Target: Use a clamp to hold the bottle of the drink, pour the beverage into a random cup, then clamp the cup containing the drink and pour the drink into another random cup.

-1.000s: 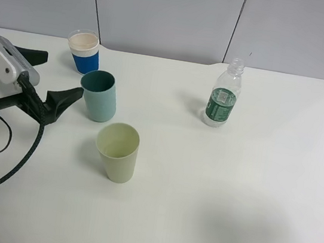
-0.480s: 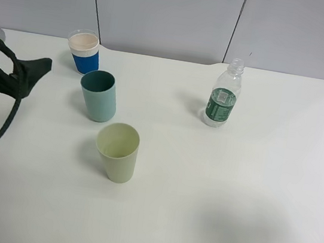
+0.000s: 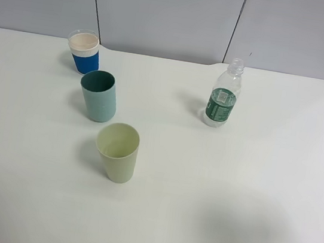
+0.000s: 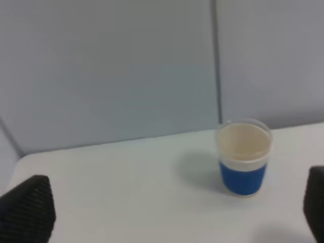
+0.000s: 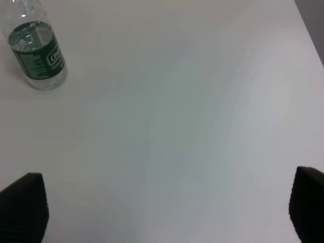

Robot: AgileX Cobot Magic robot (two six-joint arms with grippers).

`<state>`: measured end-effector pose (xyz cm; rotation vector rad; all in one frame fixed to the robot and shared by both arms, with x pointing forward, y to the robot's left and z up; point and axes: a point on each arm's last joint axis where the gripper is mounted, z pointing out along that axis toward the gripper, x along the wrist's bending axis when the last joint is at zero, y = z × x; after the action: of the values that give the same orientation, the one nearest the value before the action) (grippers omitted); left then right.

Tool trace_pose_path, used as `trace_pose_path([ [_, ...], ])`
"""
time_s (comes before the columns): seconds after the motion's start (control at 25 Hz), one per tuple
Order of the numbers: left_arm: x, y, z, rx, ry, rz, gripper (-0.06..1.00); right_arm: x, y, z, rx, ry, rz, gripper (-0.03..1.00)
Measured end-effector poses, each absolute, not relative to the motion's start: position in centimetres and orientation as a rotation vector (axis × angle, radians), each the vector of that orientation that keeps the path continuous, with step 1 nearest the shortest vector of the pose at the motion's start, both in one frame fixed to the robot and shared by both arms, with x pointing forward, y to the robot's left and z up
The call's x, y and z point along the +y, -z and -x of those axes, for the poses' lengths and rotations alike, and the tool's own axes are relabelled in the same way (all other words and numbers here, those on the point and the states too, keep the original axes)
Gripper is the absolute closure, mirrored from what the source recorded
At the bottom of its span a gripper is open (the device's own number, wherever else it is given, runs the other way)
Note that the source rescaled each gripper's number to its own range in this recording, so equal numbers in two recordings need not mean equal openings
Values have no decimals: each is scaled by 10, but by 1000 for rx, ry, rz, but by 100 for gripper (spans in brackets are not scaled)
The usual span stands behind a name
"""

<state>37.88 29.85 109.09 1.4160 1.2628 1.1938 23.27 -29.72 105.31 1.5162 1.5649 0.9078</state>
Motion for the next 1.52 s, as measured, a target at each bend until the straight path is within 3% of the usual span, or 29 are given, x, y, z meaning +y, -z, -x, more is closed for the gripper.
trace_pose_path([
  [0.32,305,-1110,-329,1305,-1219,-1392,-5,-297,-1053,-233,1565,-908,-1516,-3],
  [0.6,308,-1105,-293,1350,-1213,-1396,-5,-297,-1053,-233,1565,-908,-1516,-3],
  [1.12,302,-1082,-264,1519,-948,-1492,-5,-297,-1053,-233,1565,-908,-1516,-3],
  [1.52,304,-1070,-234,1540,-936,-1535,-5,-297,-1053,-233,1565,-908,-1516,-3],
])
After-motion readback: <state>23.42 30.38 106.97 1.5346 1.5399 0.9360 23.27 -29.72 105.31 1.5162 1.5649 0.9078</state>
